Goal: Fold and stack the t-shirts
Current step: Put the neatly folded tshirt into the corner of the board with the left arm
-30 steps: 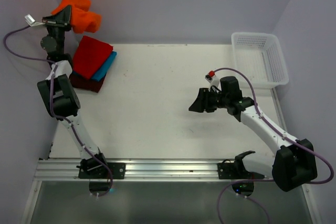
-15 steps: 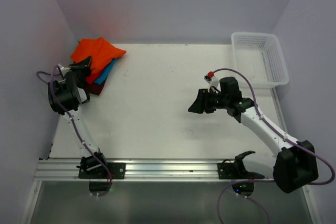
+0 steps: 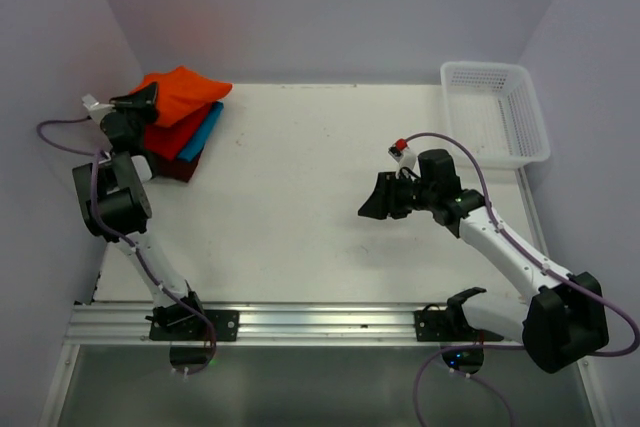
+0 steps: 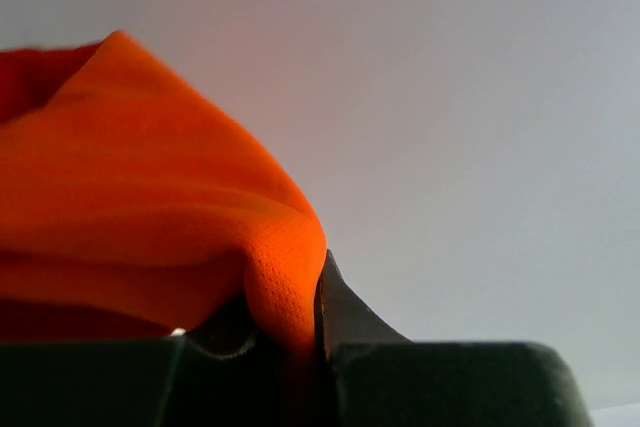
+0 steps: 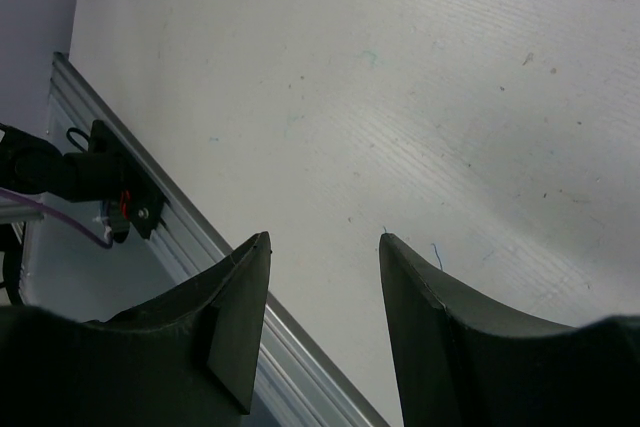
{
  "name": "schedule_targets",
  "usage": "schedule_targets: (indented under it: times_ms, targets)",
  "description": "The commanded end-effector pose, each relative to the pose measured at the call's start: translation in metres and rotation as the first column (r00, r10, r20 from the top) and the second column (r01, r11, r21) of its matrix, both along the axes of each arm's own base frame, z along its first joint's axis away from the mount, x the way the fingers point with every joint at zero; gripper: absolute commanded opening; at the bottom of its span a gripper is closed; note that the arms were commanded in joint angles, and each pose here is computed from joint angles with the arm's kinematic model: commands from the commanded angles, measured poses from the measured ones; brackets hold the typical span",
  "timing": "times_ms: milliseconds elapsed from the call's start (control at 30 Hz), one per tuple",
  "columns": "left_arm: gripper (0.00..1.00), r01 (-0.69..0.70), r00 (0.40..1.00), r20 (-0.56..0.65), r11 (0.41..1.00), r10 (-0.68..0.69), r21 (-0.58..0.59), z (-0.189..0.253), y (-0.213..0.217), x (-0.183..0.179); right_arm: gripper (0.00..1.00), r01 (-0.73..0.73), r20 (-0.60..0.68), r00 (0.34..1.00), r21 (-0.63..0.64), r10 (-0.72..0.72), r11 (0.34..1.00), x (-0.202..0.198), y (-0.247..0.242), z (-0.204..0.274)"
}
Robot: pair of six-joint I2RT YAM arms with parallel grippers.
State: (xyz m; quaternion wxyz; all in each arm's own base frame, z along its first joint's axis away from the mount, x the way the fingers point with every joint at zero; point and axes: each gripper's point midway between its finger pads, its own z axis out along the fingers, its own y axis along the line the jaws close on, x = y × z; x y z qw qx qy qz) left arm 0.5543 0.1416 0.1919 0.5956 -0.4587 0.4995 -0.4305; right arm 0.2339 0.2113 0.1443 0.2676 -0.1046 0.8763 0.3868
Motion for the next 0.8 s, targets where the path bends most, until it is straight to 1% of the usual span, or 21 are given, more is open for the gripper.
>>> schedule_targets:
  times_ms: [0,67,100,133,200,233,267,300,333,400,433,533,633,700,767]
  targets:
    - [0.0,-0.181,0.969,0.201,0.966,0.143,0.187,0.111,0.033,-0.026,0.51,-0.004,0.056,0.998,0.006,0.003,1.0,0.002,0.001,0.01]
    - [0.0,-0.229,0.967,0.161,0.95,0.197,0.212,0.114,0.036,-0.042,0.51,-0.004,0.053,0.999,0.005,0.003,1.0,0.002,0.001,0.009]
    - [0.0,-0.267,0.961,0.141,0.932,0.238,0.247,0.11,0.041,-0.047,0.51,-0.01,0.054,0.999,0.006,0.01,1.0,0.001,0.002,0.009]
    - [0.0,-0.266,0.964,0.082,0.931,0.253,0.25,0.096,0.042,-0.05,0.51,-0.012,0.054,0.998,0.006,0.012,1.0,0.002,0.002,0.009]
    - [0.0,-0.24,0.97,0.025,0.935,0.242,0.262,0.074,0.04,-0.047,0.51,-0.015,0.051,0.999,0.007,0.014,1.0,0.003,0.003,0.008]
    - [0.0,-0.229,0.97,-0.025,0.942,0.242,0.243,0.048,0.042,-0.046,0.51,-0.02,0.054,0.998,0.008,0.019,1.0,0.002,0.004,0.009]
    - [0.0,-0.224,0.97,-0.044,0.947,0.24,0.232,0.035,0.041,-0.046,0.51,-0.019,0.051,0.999,0.008,0.019,1.0,0.002,0.004,0.009]
    - [0.0,-0.19,0.976,-0.061,0.955,0.209,0.229,0.022,0.036,-0.044,0.51,-0.02,0.051,0.999,0.009,0.02,1.0,0.001,0.004,0.01]
    - [0.0,-0.159,0.976,-0.114,0.963,0.187,0.215,-0.005,0.035,-0.038,0.51,-0.016,0.054,0.998,0.008,0.016,1.0,0.002,0.003,0.009]
    - [0.0,-0.123,0.975,-0.162,0.976,0.153,0.181,-0.034,0.031,-0.035,0.51,-0.017,0.055,0.998,0.007,0.016,1.0,0.001,0.003,0.009]
    - [0.0,-0.106,0.968,-0.208,0.982,0.138,0.156,-0.063,0.03,-0.035,0.51,-0.016,0.057,0.998,0.006,0.016,1.0,0.001,0.003,0.009]
    - [0.0,-0.085,0.957,-0.27,0.991,0.109,0.099,-0.107,0.025,-0.042,0.51,-0.012,0.059,0.998,0.004,0.012,1.0,0.0,0.002,0.01]
    - [0.0,-0.096,0.944,-0.313,0.995,0.101,0.032,-0.133,0.023,-0.051,0.51,-0.009,0.062,0.998,0.002,0.009,1.0,0.0,0.001,0.01]
    - [0.0,-0.108,0.94,-0.326,0.994,0.1,-0.008,-0.139,0.024,-0.055,0.51,-0.008,0.062,0.998,0.001,0.007,1.0,0.0,0.001,0.011]
    - [0.0,-0.121,0.939,-0.327,0.992,0.107,-0.023,-0.138,0.025,-0.059,0.51,-0.008,0.062,0.998,0.001,0.007,1.0,0.0,0.001,0.01]
